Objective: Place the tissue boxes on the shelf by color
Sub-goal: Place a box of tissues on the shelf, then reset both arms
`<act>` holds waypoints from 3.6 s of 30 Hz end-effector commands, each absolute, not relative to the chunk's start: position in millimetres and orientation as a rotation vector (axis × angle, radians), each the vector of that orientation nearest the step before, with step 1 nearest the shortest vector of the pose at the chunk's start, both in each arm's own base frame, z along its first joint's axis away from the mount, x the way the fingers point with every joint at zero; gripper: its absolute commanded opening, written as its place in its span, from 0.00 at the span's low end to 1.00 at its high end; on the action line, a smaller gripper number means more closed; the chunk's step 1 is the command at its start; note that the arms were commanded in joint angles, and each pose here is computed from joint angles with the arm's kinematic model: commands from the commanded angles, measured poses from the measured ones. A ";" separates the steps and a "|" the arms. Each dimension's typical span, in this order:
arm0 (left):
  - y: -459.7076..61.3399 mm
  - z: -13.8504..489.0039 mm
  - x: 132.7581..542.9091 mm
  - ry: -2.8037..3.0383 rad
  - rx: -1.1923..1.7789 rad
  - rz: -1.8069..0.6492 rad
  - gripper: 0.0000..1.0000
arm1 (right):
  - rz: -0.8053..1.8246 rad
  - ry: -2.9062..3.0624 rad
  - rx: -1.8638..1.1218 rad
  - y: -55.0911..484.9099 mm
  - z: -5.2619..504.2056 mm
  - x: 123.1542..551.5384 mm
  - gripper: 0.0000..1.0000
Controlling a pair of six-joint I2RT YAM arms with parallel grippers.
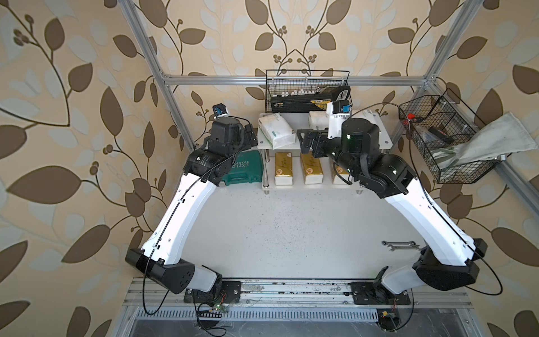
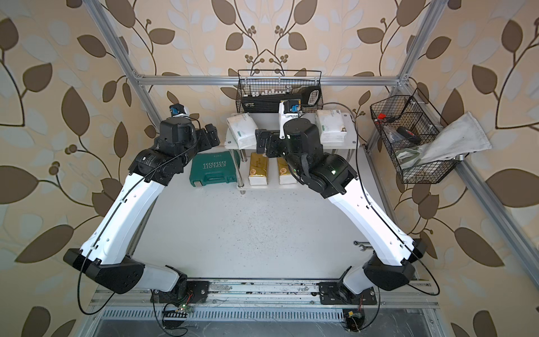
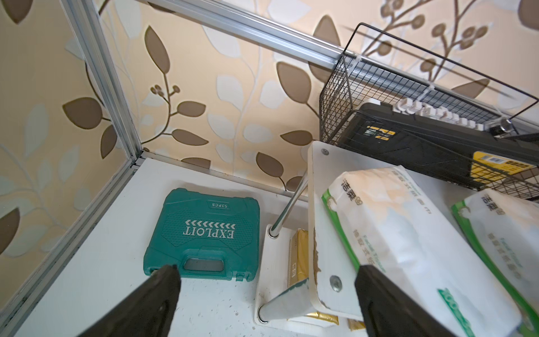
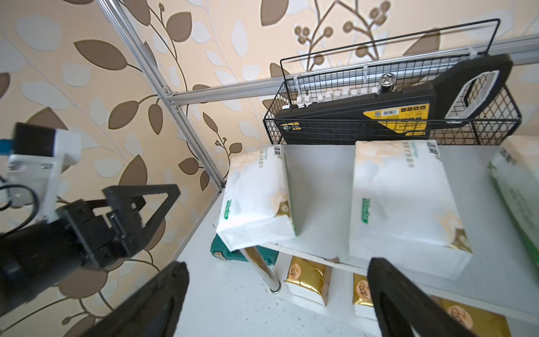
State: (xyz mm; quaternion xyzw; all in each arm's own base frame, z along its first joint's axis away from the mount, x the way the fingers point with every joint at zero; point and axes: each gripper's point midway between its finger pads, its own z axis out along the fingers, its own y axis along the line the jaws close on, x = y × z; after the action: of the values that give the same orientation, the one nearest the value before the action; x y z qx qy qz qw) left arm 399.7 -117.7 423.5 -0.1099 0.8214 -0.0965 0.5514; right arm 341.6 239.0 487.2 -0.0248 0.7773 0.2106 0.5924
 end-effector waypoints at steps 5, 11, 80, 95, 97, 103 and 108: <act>-136.7 419.6 422.0 1.970 -0.208 -0.322 0.99 | 0.491 1.813 -0.005 206.1 479.8 318.5 0.99; -152.9 414.1 440.1 1.988 -0.195 -0.375 0.99 | 0.465 1.844 0.009 188.8 467.2 306.1 0.99; -49.9 295.9 335.7 1.865 -0.078 0.089 0.99 | -0.262 1.813 0.404 -27.8 283.5 300.0 0.99; 24.1 189.2 357.3 1.935 -0.299 0.228 0.99 | -0.609 1.832 0.500 -80.2 203.6 314.0 0.99; 31.6 186.2 358.3 1.914 -0.338 0.208 0.99 | -0.620 1.868 0.477 -80.0 193.3 318.8 0.99; 36.8 168.9 361.6 1.927 -0.295 0.175 0.99 | -0.647 1.909 0.479 -85.9 173.5 324.0 0.99; 28.7 150.8 367.2 1.959 -0.227 0.148 0.99 | -0.591 1.867 0.477 -88.1 172.6 332.8 0.99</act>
State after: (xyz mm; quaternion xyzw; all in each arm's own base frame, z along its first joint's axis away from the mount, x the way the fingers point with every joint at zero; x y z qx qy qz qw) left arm 356.6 37.6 145.0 -0.1242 0.8365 0.0800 0.5276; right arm 325.3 -87.9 170.4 0.2002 0.7931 -0.2625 0.5119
